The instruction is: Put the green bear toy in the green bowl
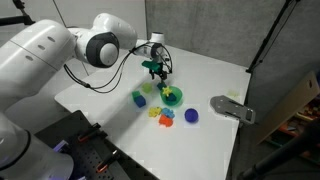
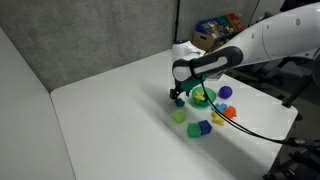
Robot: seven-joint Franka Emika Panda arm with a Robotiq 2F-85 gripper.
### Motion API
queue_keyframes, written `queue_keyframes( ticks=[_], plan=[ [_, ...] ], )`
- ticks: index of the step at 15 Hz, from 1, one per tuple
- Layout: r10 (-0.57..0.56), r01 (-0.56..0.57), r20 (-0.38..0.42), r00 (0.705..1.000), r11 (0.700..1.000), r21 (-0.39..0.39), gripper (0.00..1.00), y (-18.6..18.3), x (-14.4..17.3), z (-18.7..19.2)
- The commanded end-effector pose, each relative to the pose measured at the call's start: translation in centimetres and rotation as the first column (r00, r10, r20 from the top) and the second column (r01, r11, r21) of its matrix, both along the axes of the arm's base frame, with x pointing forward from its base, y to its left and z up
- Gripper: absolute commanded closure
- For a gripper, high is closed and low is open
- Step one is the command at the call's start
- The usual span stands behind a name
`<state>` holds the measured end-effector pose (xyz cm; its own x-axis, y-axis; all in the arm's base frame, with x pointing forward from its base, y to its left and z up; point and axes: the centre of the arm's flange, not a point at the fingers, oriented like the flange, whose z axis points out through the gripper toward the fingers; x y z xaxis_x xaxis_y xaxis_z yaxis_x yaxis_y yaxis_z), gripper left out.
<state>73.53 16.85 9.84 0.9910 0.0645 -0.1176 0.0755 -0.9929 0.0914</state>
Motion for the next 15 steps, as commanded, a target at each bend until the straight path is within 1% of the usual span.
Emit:
queue_keyframes(
  ticks=[1, 8, 14, 15],
  plan=[
    [0.016, -0.016, 0.000, 1.000, 0.999, -0.049, 0.00, 0.3, 3.6, -1.6],
    [0.001, 0.000, 0.012, 1.000, 0.998, -0.056, 0.00, 0.1, 4.8, -3.3],
    [-0.005, 0.005, -0.002, 1.000, 0.998, -0.061, 0.00, 0.4, 4.9, -4.9],
    [-0.004, 0.004, -0.004, 1.000, 0.998, -0.062, 0.25, 0.5, 4.9, -5.1]
  ],
)
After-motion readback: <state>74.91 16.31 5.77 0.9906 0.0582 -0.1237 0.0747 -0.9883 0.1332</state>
